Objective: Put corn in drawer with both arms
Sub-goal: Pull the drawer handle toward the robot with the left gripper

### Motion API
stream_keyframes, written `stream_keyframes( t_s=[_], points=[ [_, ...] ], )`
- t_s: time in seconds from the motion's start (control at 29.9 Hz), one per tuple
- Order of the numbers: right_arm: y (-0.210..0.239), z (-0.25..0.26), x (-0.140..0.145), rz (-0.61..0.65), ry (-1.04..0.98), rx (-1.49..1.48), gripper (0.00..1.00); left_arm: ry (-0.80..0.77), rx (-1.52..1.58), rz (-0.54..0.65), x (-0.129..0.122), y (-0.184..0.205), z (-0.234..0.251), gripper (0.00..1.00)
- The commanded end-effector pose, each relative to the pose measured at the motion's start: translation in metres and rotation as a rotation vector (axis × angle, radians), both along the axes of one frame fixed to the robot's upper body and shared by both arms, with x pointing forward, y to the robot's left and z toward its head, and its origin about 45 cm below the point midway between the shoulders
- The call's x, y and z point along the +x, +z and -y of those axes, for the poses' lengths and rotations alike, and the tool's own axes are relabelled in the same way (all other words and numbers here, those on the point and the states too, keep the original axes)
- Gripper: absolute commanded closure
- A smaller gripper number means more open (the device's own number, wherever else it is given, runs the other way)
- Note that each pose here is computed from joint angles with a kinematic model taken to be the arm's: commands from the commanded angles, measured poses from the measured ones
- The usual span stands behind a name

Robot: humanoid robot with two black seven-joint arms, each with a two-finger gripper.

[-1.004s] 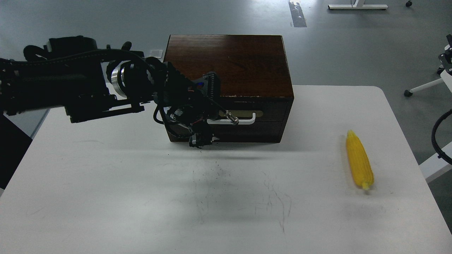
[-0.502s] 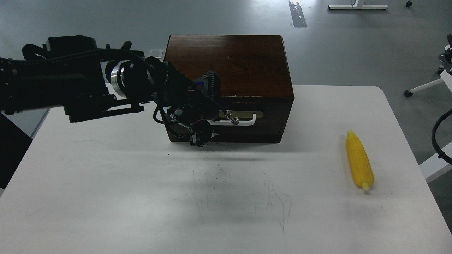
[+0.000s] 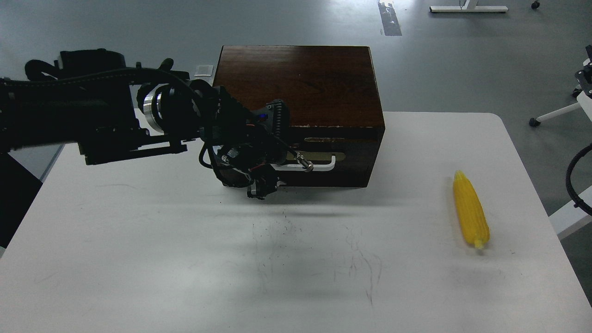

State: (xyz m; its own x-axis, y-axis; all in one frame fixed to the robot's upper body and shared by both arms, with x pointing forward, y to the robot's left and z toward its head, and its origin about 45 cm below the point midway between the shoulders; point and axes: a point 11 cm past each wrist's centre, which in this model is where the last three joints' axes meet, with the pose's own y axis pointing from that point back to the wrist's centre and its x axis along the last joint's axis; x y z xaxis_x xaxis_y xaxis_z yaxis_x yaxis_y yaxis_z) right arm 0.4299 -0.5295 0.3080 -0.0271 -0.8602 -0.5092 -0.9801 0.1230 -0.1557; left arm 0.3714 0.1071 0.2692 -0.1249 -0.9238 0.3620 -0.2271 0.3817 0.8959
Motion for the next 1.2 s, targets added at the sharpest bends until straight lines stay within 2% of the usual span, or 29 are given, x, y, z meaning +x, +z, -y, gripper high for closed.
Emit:
stream_keyframes(
  t_s=[0.0,0.23,1.17],
  points=[
    [-0.002,0.006,-0.002,-0.007,-0.019,-0.005,0.0,-0.017,0.002,-0.013,-0.008,0.0,0.002,0.61],
    [0.0,0.008,-0.002,-0.004,-0.023,-0.007,0.0,-0.013,0.016,-0.007,-0.007,0.004,0.002,0.58],
    [0.005,0.016,-0.006,-0.001,-0.037,-0.019,0.0,-0.028,0.026,-0.032,-0.017,0.0,0.005,0.59]
  ],
)
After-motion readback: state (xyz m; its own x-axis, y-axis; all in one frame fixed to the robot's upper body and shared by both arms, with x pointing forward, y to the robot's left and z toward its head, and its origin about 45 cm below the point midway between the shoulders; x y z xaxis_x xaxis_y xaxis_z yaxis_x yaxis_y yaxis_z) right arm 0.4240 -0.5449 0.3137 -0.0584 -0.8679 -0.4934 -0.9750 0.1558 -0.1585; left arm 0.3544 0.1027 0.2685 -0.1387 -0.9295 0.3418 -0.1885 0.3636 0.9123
